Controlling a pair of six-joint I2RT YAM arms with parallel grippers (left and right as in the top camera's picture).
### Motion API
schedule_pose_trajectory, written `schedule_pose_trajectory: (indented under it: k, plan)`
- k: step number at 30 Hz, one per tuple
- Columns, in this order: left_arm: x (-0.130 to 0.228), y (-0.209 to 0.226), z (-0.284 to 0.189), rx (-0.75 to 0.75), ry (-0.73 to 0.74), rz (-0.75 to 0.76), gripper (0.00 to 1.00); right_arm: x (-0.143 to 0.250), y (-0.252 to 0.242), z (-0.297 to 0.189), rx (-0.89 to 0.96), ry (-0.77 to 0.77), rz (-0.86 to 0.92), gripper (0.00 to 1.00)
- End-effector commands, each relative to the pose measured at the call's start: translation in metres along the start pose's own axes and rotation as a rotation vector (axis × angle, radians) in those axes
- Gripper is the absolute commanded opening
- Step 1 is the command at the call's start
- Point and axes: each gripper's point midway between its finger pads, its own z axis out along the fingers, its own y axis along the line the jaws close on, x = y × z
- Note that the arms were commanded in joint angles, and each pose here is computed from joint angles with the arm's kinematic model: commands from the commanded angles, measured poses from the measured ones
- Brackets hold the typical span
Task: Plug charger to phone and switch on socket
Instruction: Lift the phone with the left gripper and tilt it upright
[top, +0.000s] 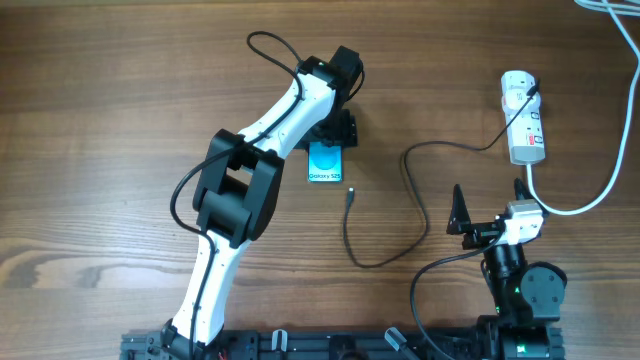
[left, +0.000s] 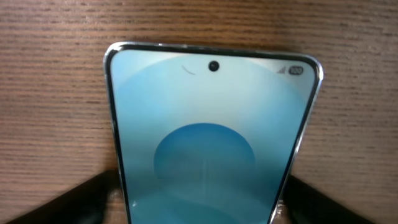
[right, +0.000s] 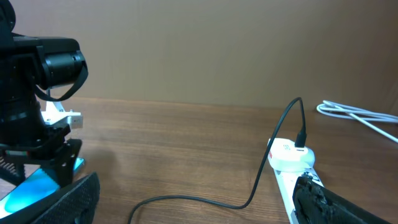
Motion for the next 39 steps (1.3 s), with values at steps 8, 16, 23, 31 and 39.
schedule_pose_trajectory:
  k: [8,16,23,31,39]
  plan:
    - [0.008,0.001,0.019,-0.016,0.044,0.003,0.94,-0.001,-0.002,0.000,0.008,-0.004,-0.010,1.00]
    - [0.010,0.001,0.019,-0.017,0.052,0.003,0.75,-0.001,-0.002,0.000,0.008,-0.004,-0.010,1.00]
    - [0.012,0.002,0.019,-0.021,0.058,0.003,0.76,-0.001,-0.002,0.000,0.008,-0.004,-0.010,1.00]
    - [0.016,-0.001,0.017,0.009,0.088,-0.003,0.70,-0.001,-0.002,0.000,0.008,-0.004,-0.010,1.00]
    - [0.013,0.009,-0.009,0.020,0.072,-0.025,0.67,-0.001,-0.002,0.000,0.008,-0.004,-0.010,1.00]
